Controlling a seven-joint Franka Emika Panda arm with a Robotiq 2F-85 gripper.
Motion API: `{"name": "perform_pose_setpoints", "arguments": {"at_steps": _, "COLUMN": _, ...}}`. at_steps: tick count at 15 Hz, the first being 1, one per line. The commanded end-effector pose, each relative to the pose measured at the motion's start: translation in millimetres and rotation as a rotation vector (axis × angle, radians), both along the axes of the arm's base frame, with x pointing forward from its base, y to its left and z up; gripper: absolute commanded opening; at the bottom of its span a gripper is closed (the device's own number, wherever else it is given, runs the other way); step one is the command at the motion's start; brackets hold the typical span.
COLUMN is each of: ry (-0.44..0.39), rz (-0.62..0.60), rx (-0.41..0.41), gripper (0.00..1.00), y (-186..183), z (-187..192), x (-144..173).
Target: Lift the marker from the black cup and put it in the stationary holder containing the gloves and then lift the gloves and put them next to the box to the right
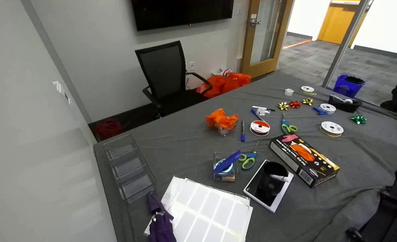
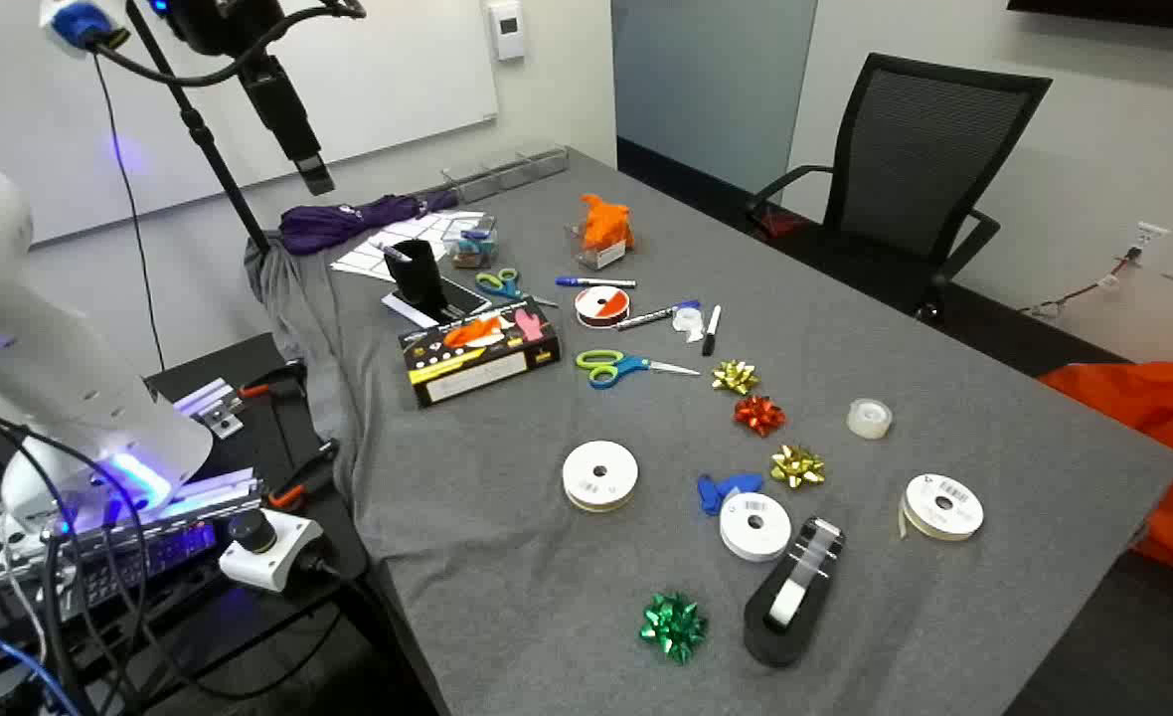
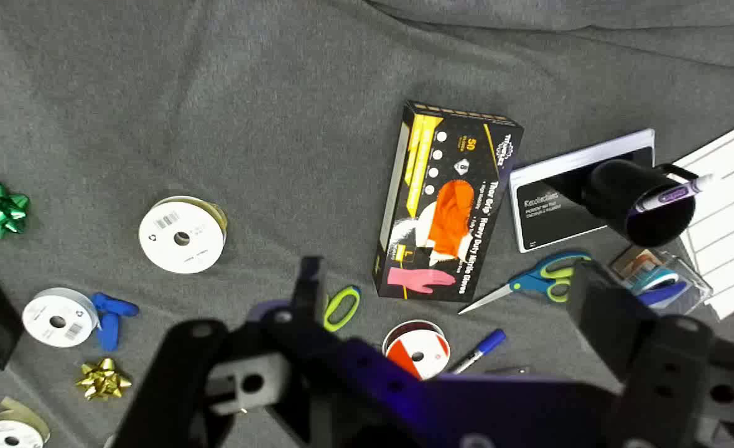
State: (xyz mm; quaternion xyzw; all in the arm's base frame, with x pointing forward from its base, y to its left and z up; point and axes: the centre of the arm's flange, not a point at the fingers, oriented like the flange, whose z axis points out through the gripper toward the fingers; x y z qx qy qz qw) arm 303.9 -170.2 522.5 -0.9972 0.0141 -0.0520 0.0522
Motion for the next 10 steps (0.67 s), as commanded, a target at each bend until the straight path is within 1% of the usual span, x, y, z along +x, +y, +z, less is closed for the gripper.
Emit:
{"name": "perform_pose_setpoints", "arguments": {"at_steps": 1, "ry": 0.0, "rz": 0.0, "rx": 0.0, "gripper": 1.0, "y": 0.0, "z": 0.0, "x": 0.0}}
{"name": "perform_pose_setpoints", "arguments": {"at_steps": 7, "ry": 0.0, "rz": 0.0, "rx": 0.0, "gripper": 1.0, "y": 0.0, "z": 0.0, "x": 0.0}}
{"name": "perform_pose_setpoints", "arguments": {"at_steps": 10, "ry": -0.021, "rz": -0.085, "rx": 0.01, "gripper": 1.0, "y": 21.5, "z": -11.7, "x": 11.3}}
